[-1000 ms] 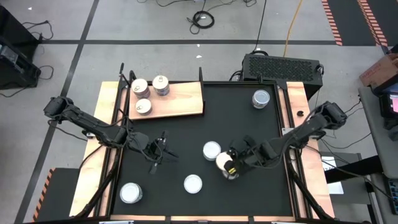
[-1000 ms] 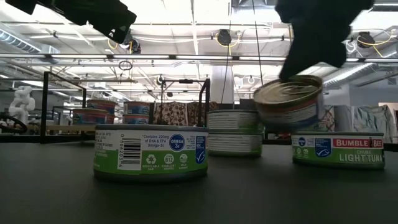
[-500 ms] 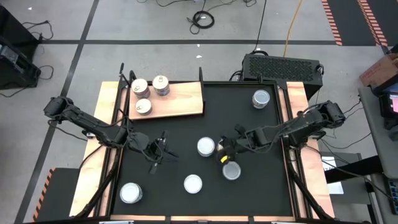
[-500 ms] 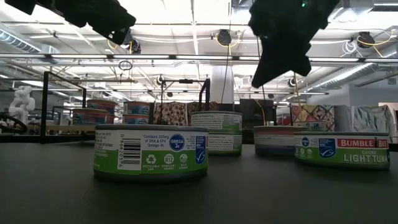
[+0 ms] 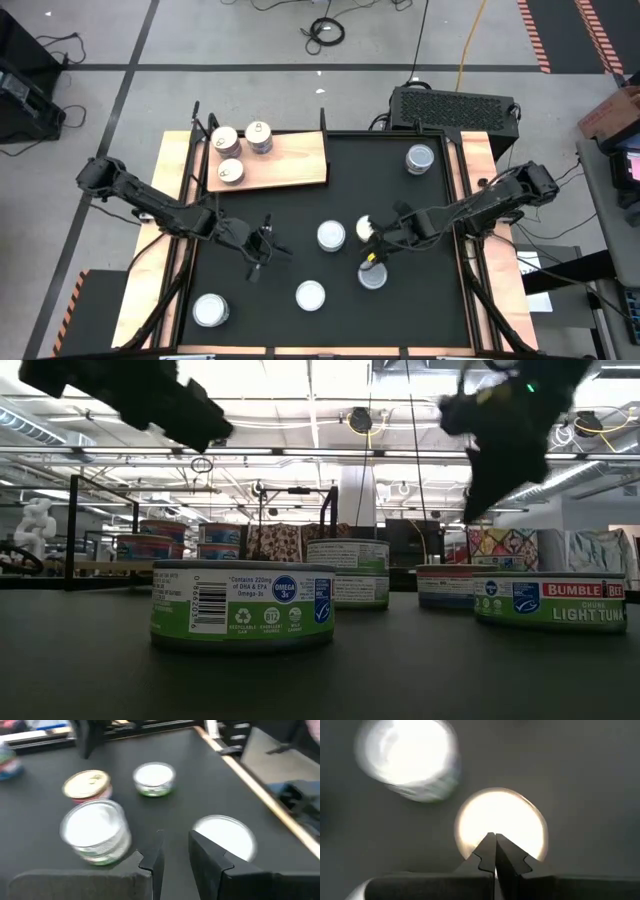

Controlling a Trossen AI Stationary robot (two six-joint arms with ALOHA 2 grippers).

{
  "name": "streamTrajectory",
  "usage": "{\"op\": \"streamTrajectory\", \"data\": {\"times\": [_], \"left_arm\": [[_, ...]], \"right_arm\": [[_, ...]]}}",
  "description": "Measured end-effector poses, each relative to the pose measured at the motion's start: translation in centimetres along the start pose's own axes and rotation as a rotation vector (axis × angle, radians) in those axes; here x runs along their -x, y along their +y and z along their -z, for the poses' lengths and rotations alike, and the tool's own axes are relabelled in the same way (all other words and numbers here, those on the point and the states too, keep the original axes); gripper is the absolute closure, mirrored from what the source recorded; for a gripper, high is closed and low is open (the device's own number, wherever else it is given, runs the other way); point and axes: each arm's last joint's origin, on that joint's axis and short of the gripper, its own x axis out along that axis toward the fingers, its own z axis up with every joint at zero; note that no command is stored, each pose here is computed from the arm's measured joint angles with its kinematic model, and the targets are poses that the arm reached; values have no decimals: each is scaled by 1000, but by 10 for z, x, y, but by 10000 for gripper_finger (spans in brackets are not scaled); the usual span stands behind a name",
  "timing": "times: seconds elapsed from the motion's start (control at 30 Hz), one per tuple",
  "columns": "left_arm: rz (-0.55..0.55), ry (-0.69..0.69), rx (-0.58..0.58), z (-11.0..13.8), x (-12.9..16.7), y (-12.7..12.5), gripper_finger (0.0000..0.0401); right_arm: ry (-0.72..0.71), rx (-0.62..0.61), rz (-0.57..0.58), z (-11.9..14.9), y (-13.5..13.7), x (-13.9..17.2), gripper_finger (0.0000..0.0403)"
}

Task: Stack canned seafood by type on shelf
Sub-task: Put the blue and pink tuna can on the shelf

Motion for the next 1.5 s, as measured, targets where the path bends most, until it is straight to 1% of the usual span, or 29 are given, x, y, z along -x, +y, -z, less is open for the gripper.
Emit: {"op": "streamTrajectory", "data": {"times": [0.07, 0.17, 0.27, 0.33, 0.47, 0.53, 0.6, 0.8, 0.93, 1.03, 1.17, 1.23, 1.5], "left_arm": [[-77, -19, 9, -2, -1, 8, 311], [-189, -39, 42, -5, 5, 28, 311], [-269, -37, 83, -5, 14, 56, 311], [-306, -14, 142, 0, 18, 79, 311], [-278, 5, 301, 23, 15, 119, 311], [-258, 3, 357, 32, 6, 131, 311], [-253, -14, 375, 39, -7, 138, 311], [-240, -15, 380, 65, -46, 146, 311], [-233, -8, 406, 74, -64, 150, 311], [-220, 4, 403, 76, -78, 151, 311], [-192, 27, 396, 77, -94, 146, 311], [-175, 21, 384, 73, -101, 143, 311], [-97, 64, 318, 63, -114, 117, 311]], "right_arm": [[12, -83, 0, 10, -14, -3, 403], [44, -196, -63, 26, -33, -6, 403], [55, -280, -128, 41, -44, -7, 403], [68, -314, -144, 50, -49, -8, 403], [96, -352, -102, 67, -58, -18, 403], [100, -365, -90, 72, -59, -24, 403], [91, -360, -99, 74, -57, -29, 403], [78, -329, -129, 76, -47, -43, 403], [77, -323, -132, 77, -43, -50, 403], [78, -327, -120, 77, -42, -55, 403], [63, -352, -131, 73, -40, -60, 403], [49, -360, -142, 71, -39, -62, 403], [-15, -344, -190, 55, -41, -67, 403]]}}
